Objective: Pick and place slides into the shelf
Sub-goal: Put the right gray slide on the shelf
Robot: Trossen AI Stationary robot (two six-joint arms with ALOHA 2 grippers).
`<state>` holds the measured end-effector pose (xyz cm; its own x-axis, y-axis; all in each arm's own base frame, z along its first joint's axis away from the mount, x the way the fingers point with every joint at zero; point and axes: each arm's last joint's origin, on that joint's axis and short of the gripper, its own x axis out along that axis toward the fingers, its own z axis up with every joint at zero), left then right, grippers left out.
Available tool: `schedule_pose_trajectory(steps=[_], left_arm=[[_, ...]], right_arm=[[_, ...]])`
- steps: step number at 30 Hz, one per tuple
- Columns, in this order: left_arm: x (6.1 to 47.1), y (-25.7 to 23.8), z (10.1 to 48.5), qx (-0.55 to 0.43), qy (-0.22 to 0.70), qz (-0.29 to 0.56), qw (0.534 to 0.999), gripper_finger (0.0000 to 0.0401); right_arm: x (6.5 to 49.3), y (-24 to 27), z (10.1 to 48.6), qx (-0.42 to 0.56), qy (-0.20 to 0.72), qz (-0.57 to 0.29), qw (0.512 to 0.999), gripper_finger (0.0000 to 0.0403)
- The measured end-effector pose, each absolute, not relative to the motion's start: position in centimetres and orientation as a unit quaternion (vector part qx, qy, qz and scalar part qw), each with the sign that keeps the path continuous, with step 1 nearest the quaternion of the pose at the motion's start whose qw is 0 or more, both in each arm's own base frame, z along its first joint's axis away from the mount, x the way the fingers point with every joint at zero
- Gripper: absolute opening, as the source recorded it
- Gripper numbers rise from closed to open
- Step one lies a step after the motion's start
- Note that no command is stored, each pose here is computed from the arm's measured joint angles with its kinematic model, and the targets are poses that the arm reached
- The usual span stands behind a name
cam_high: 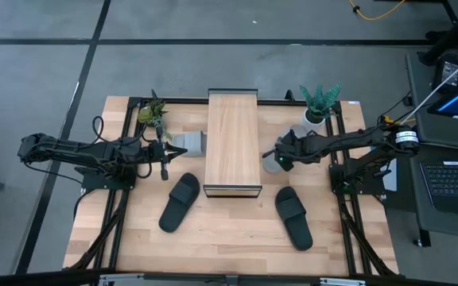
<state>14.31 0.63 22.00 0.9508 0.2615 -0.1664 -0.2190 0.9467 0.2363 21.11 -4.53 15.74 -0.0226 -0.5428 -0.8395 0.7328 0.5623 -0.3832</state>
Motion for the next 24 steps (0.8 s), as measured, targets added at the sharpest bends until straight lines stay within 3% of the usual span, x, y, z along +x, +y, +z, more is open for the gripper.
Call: schedule_pose_trajectory(steps=[6, 24], left_arm=[[14.3, 0.6, 22.0, 0.108, 0.098, 0.123, 0.982, 0.0000], [14.3, 0.6, 22.0, 0.108, 0.098, 0.123, 0.982, 0.0000]], right_arm=[[21.2, -4.5, 15.7, 0.086, 0.550, -0.448, 0.699, 0.0015], [23.0, -3.1, 19.7, 0.047, 0.563, -0.422, 0.709, 0.0010]])
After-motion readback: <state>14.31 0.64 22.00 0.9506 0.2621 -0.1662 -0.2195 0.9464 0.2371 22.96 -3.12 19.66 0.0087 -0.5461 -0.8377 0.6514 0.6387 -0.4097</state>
